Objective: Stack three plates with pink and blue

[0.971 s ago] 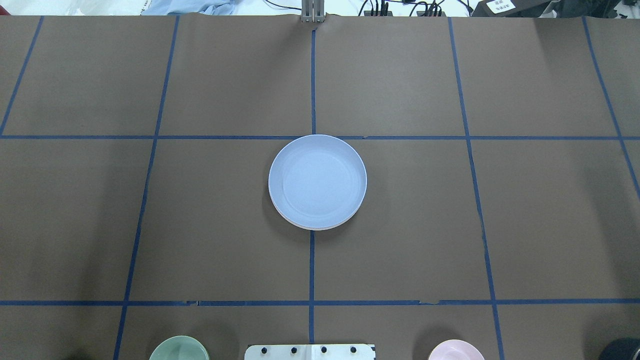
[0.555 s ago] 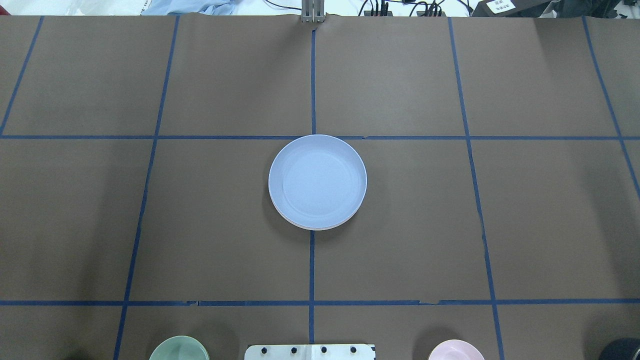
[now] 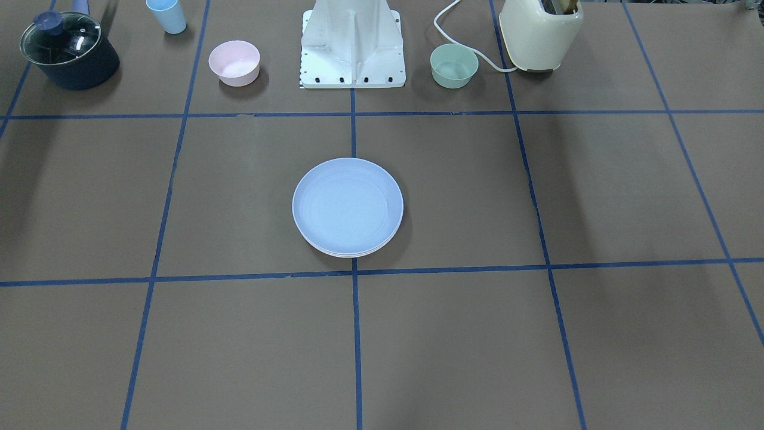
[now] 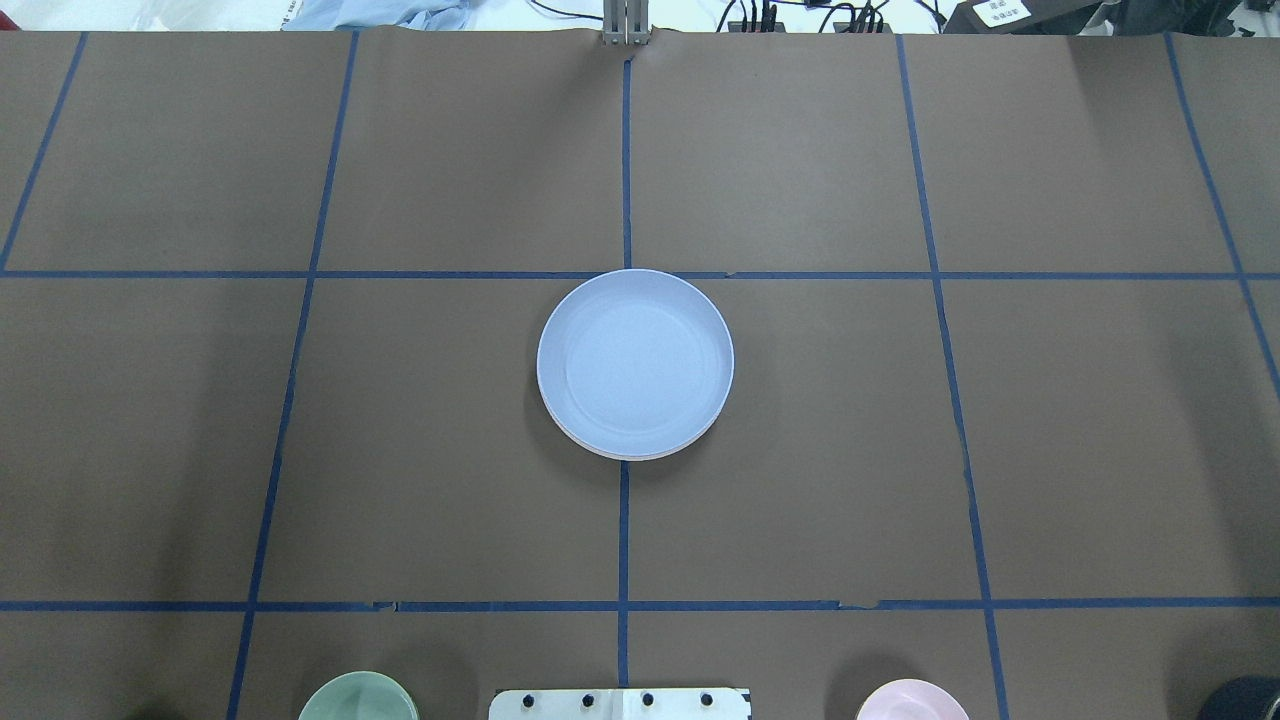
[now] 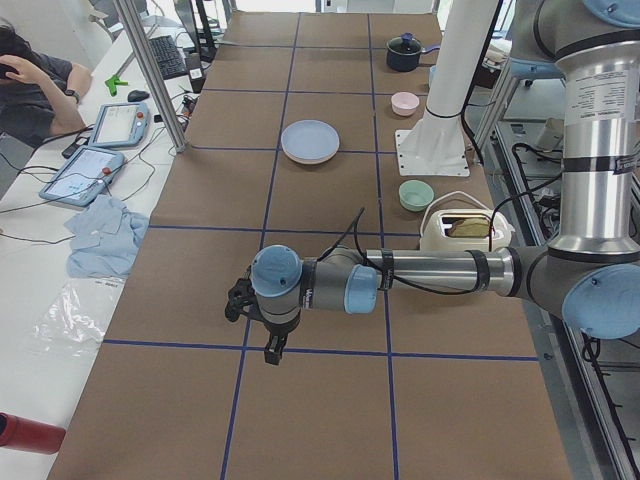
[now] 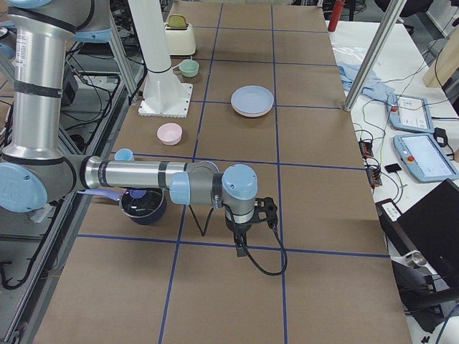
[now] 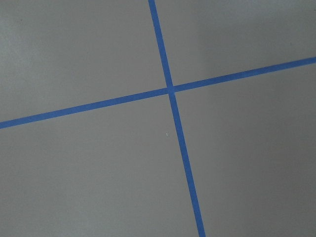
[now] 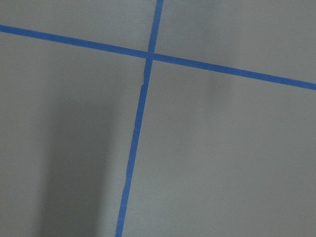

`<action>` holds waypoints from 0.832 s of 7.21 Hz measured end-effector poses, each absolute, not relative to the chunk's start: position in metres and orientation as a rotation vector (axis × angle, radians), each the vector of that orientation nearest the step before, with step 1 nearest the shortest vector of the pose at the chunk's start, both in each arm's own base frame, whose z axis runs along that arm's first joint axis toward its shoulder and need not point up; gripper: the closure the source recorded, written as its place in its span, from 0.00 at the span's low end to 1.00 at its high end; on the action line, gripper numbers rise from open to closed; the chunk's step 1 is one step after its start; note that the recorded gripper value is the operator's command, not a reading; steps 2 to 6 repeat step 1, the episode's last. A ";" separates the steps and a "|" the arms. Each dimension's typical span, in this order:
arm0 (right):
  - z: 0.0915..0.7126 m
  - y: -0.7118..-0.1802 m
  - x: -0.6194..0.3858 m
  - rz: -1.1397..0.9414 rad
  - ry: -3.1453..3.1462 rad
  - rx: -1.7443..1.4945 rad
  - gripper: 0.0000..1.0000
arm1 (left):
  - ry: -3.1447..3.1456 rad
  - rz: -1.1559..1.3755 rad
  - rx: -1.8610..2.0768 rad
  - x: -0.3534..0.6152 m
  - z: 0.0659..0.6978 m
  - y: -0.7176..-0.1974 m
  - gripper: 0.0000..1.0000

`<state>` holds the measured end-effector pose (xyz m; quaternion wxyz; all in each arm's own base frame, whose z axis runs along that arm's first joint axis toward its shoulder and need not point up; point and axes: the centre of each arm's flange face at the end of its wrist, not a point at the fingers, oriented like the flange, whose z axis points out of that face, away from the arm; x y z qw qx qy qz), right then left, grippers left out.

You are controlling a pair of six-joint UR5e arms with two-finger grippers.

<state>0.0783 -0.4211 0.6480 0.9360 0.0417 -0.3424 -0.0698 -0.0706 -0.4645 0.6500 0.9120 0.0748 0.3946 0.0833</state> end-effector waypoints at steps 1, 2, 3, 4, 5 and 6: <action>0.648 -0.421 0.078 -0.142 -0.700 0.085 0.00 | 0.813 0.172 0.154 -0.071 0.650 -0.464 0.00; 0.648 -0.421 0.078 -0.142 -0.700 0.085 0.00 | 0.813 0.172 0.154 -0.071 0.650 -0.464 0.00; 0.648 -0.421 0.078 -0.142 -0.700 0.085 0.00 | 0.813 0.172 0.154 -0.071 0.650 -0.464 0.00; 0.648 -0.421 0.078 -0.142 -0.700 0.085 0.00 | 0.813 0.172 0.154 -0.071 0.650 -0.464 0.00; 0.648 -0.421 0.078 -0.142 -0.700 0.085 0.00 | 0.813 0.172 0.154 -0.071 0.650 -0.464 0.00; 0.648 -0.421 0.078 -0.142 -0.700 0.085 0.00 | 0.813 0.172 0.154 -0.071 0.650 -0.464 0.00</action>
